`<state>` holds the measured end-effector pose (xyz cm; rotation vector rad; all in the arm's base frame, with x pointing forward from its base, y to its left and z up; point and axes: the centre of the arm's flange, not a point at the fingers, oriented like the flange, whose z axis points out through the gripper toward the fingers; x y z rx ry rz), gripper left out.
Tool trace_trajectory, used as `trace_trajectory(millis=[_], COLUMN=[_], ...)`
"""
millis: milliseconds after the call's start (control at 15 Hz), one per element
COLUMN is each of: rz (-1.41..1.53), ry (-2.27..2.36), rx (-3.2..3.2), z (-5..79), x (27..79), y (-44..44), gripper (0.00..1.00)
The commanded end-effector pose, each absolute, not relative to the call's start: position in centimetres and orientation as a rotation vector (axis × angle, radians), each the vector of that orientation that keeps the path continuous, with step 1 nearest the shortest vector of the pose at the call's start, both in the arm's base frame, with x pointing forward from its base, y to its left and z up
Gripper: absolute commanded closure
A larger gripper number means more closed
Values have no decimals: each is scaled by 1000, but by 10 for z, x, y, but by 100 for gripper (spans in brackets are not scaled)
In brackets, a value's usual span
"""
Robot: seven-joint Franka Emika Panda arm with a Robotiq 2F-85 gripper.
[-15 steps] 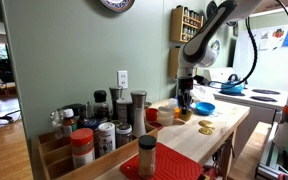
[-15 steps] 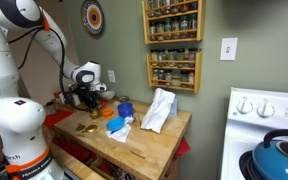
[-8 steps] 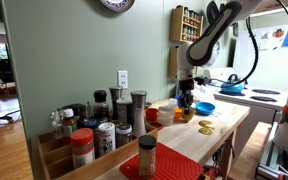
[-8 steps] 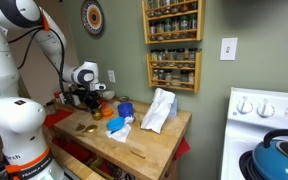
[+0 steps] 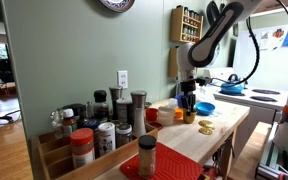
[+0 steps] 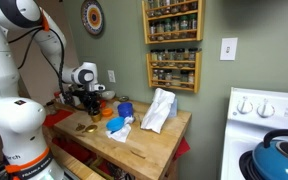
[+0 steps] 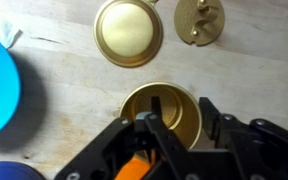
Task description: Pick up the laying gold cup and position it upright on the counter top, pick up the gold lid on the right and use it to cover the gold cup
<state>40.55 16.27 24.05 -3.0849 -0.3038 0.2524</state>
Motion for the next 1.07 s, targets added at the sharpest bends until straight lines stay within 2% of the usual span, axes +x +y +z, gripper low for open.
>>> trace_trajectory(millis=[0, 200, 600, 1000], rz=[287, 322, 370, 449], ry=[-296, -216, 64, 241], rx=[-3096, -3058, -2958, -2886], z=[245, 262, 290, 258], x=[397, 394, 379, 353], y=[163, 155, 105, 80], gripper=[23, 1, 0, 0])
